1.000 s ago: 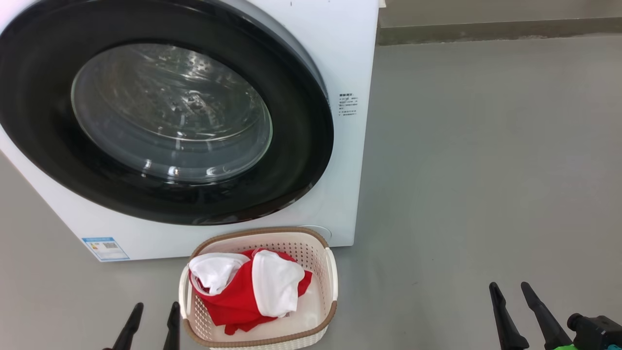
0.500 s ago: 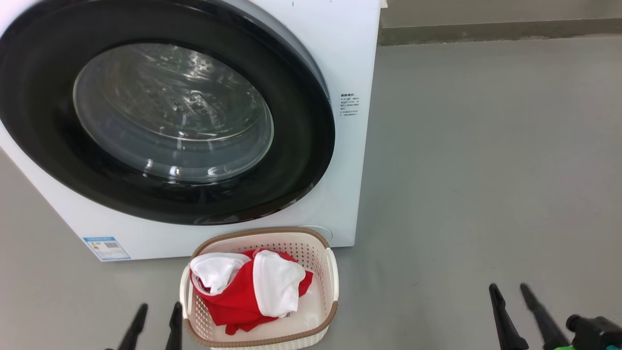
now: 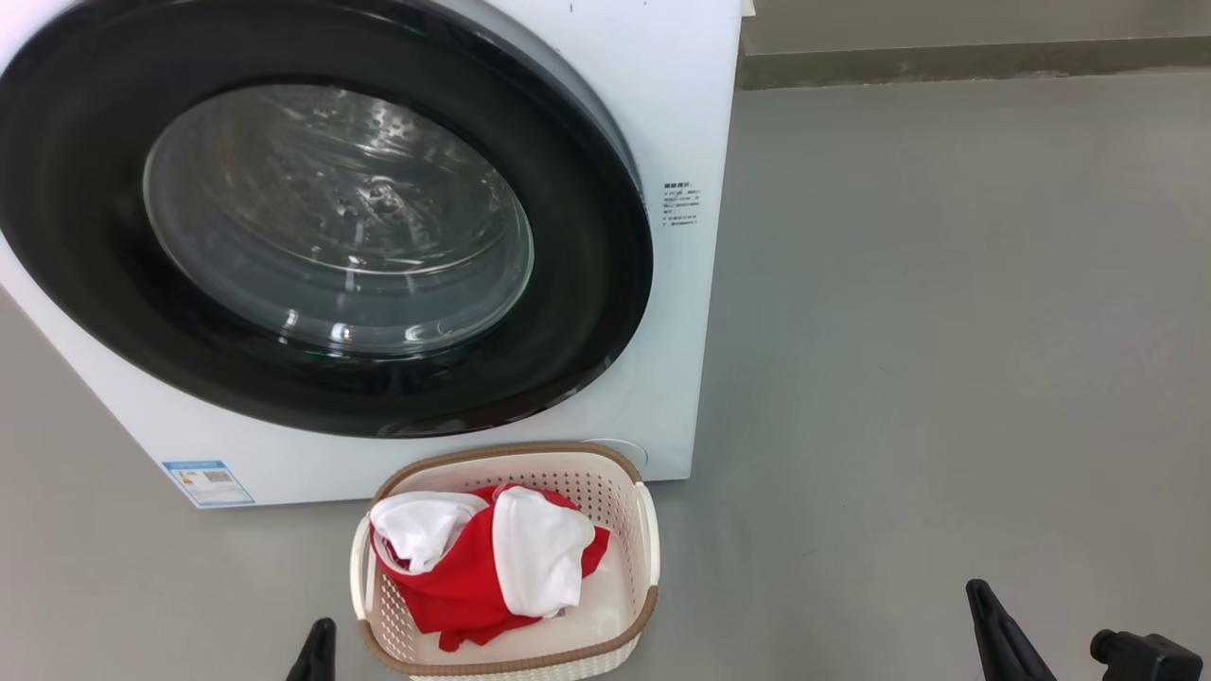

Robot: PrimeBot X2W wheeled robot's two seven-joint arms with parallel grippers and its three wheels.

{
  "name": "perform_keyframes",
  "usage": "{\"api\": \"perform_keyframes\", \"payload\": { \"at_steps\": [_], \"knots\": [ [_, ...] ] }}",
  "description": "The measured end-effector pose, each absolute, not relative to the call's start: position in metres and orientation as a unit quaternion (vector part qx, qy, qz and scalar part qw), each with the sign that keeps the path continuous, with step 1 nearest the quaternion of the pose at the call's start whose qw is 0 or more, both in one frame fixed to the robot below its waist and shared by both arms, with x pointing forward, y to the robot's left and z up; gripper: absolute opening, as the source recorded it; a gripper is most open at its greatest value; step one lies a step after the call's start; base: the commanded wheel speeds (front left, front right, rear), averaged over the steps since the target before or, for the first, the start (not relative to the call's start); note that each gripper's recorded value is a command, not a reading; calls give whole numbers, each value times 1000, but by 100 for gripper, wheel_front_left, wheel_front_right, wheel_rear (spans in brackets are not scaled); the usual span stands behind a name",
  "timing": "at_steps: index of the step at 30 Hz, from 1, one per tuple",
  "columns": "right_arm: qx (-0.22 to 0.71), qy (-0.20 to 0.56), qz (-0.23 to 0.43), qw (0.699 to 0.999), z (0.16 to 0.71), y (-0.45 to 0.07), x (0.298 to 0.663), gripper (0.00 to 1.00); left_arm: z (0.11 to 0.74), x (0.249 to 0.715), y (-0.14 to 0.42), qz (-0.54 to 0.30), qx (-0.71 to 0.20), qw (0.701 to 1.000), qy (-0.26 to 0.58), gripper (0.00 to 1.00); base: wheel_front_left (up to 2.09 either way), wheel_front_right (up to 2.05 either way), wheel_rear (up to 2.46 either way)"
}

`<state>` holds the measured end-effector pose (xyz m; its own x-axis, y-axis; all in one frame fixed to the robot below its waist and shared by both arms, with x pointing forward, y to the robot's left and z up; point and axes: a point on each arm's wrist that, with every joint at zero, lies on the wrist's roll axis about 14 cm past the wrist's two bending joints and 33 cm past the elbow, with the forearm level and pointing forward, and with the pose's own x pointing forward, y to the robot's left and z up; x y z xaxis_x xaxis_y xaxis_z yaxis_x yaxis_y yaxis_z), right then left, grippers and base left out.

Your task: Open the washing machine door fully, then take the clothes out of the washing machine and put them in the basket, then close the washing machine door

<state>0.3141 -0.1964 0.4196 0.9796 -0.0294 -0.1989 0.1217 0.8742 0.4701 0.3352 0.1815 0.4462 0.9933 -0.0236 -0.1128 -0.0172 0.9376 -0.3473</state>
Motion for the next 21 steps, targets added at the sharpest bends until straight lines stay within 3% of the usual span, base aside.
{"api": "perform_keyframes", "payload": {
  "at_steps": [21],
  "knots": [
    [336, 96, -66, 935, 420, -203, 319, 0, 442, 337, 187, 26, -279, 957, 72, 0, 0, 0, 0]
  ]
}}
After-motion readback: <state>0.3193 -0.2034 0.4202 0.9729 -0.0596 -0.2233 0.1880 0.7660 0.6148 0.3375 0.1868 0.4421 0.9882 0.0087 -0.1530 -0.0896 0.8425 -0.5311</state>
